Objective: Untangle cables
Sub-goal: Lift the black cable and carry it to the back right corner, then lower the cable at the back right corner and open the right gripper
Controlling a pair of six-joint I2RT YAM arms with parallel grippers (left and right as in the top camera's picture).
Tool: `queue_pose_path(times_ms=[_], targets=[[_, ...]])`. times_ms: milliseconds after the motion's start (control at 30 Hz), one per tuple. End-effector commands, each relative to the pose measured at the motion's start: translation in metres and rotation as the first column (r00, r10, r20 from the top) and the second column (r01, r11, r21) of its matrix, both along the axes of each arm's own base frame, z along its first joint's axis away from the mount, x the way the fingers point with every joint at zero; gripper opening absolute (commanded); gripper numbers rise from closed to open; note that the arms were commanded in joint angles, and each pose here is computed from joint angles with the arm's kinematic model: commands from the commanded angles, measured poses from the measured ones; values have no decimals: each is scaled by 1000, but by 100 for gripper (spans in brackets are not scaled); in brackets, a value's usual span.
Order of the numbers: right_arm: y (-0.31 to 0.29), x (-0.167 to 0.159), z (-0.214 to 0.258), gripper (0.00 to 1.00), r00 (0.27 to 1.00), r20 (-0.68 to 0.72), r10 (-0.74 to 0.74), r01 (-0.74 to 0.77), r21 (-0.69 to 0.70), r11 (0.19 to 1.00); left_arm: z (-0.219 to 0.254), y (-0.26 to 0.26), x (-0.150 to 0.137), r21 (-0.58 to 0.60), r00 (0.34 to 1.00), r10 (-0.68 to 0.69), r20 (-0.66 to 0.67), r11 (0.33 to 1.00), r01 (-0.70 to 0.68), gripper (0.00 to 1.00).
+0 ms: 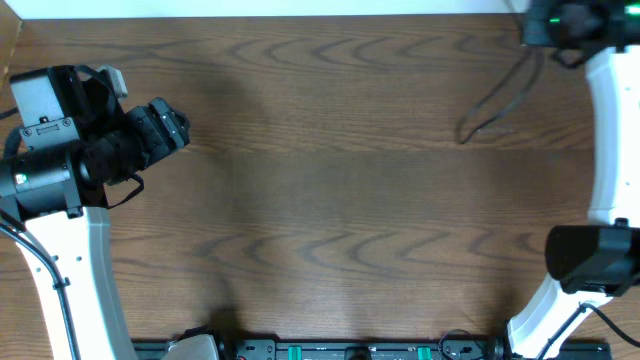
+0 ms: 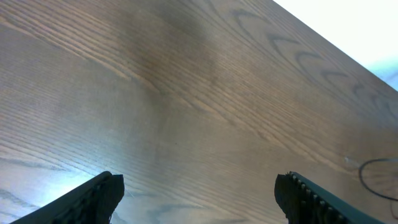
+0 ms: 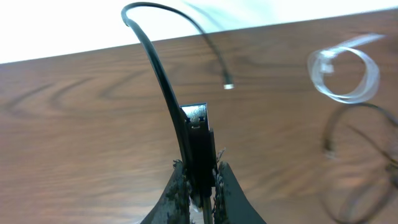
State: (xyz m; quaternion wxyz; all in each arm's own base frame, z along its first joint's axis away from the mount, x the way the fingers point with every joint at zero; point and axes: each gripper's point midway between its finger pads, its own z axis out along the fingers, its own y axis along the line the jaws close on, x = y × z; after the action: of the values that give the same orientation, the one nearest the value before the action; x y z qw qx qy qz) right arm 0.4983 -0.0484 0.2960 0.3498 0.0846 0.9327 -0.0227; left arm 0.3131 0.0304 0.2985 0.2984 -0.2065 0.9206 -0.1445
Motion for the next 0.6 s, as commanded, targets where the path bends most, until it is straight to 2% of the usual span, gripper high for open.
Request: queue_pose_path(times_ms=[0,267,467,567], targets=[[-47,-5,8,1,996,22,-87,88,-38,995,-6,1,0,10,1000,-3,-16,1000,3,84],[-123,-6,7,2,971,71,-230,233,-38,972,-6,1,0,9,1000,-3,-16,1000,4,84],[-144,5,-11,3,963,68,-259,262,-43,964,-6,1,0,9,1000,-3,-16,1000,4,84],[-154,12,-23,8,961,61,-271,274,-54,960,-6,1,0,9,1000,-3,-16,1000,4,84]])
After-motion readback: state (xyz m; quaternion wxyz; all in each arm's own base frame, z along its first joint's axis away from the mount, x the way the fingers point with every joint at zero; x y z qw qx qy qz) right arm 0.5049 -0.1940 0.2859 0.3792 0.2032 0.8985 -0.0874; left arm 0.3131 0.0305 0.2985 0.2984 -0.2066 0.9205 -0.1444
